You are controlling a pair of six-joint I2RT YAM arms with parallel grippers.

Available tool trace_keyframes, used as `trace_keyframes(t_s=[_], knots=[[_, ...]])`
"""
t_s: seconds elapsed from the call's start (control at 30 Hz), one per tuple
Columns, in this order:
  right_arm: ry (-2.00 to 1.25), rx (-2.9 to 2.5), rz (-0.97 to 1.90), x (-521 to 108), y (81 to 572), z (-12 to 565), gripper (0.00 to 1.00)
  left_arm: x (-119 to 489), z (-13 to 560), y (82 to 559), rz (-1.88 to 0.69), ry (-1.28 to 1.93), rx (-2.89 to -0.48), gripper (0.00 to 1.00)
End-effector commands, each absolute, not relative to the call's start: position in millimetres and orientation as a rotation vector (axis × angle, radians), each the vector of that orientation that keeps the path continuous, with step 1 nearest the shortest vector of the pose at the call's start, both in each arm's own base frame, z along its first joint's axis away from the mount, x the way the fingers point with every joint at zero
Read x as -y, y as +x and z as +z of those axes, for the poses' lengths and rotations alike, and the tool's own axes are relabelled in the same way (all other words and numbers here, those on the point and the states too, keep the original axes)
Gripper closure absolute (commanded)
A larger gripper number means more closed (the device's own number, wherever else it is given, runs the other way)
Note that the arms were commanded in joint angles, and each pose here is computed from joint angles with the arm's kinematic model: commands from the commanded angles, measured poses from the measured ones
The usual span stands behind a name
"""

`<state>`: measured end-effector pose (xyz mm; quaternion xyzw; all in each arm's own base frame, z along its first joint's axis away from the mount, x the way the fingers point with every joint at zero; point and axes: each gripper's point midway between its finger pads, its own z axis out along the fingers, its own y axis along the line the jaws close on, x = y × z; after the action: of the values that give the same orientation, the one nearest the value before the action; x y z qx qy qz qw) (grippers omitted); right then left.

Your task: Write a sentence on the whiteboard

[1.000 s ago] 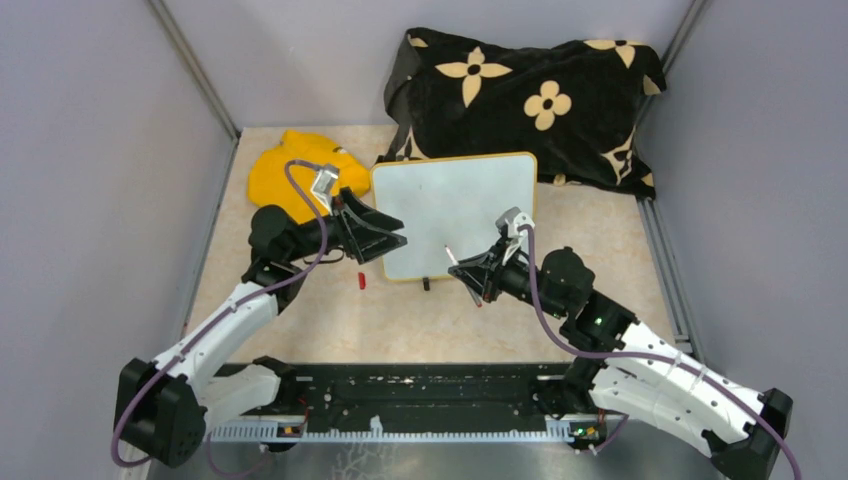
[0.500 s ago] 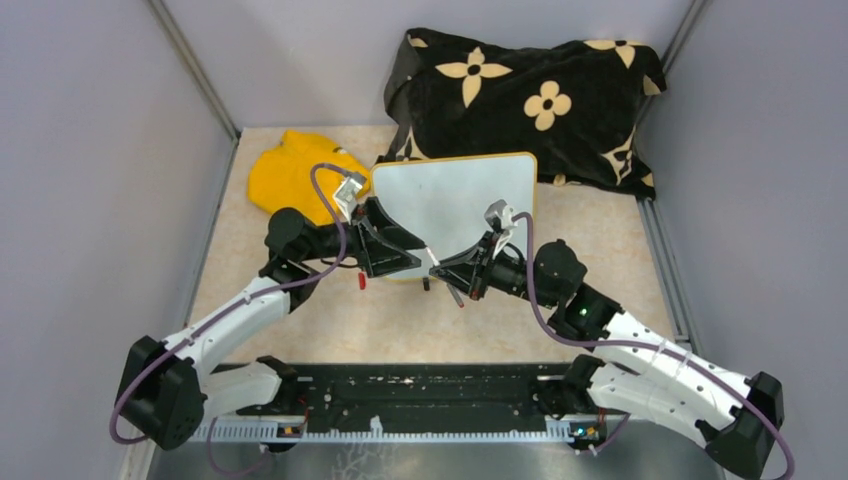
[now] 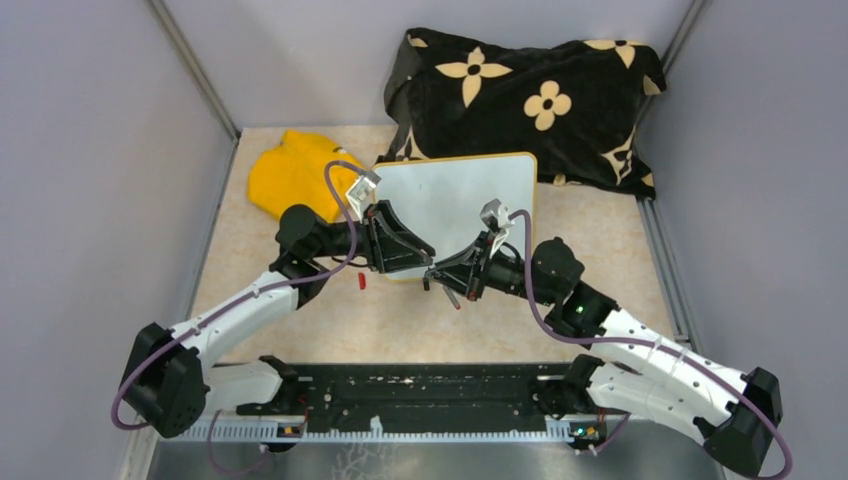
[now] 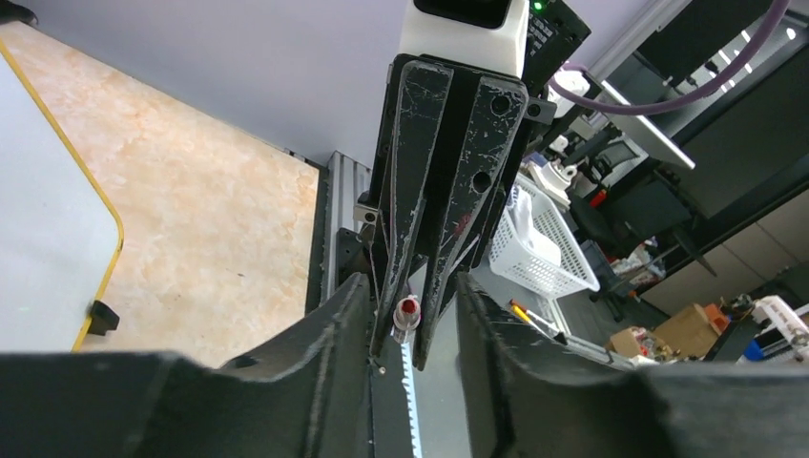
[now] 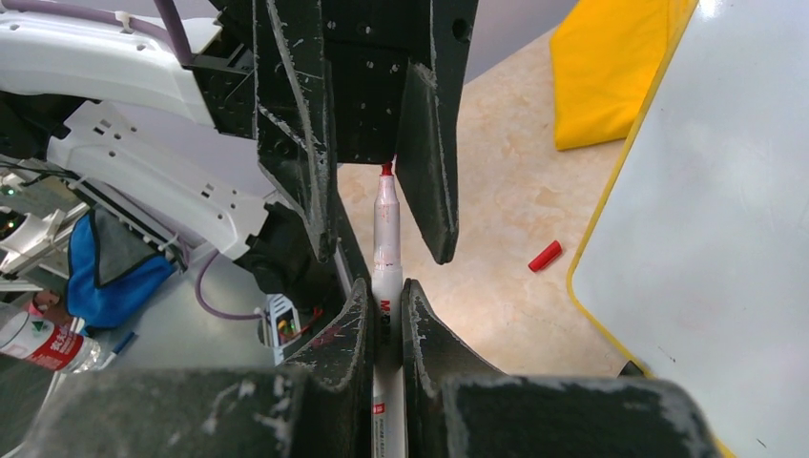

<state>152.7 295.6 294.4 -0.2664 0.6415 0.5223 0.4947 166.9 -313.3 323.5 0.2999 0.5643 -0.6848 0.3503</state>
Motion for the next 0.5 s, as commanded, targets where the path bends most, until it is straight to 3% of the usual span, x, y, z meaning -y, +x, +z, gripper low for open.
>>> trace_keyframes(t_s=[0.0, 0.27, 0.47], knots=[[-0.639, -1.434, 1.301, -296.1, 150.2, 333.0, 1.0, 318.3, 341.3, 161.3, -1.779, 0.826, -1.379, 0.6], [-0.635, -1.436, 1.29, -294.1, 150.7, 331.5, 1.0, 322.8, 337.3, 154.8, -1.79, 0.854, -1.384, 0.74], [-0.637, -1.44, 1.287, -293.6, 150.6, 330.5, 1.0, 323.3, 334.1, 156.7, -1.763, 0.841, -1.396, 1.0]])
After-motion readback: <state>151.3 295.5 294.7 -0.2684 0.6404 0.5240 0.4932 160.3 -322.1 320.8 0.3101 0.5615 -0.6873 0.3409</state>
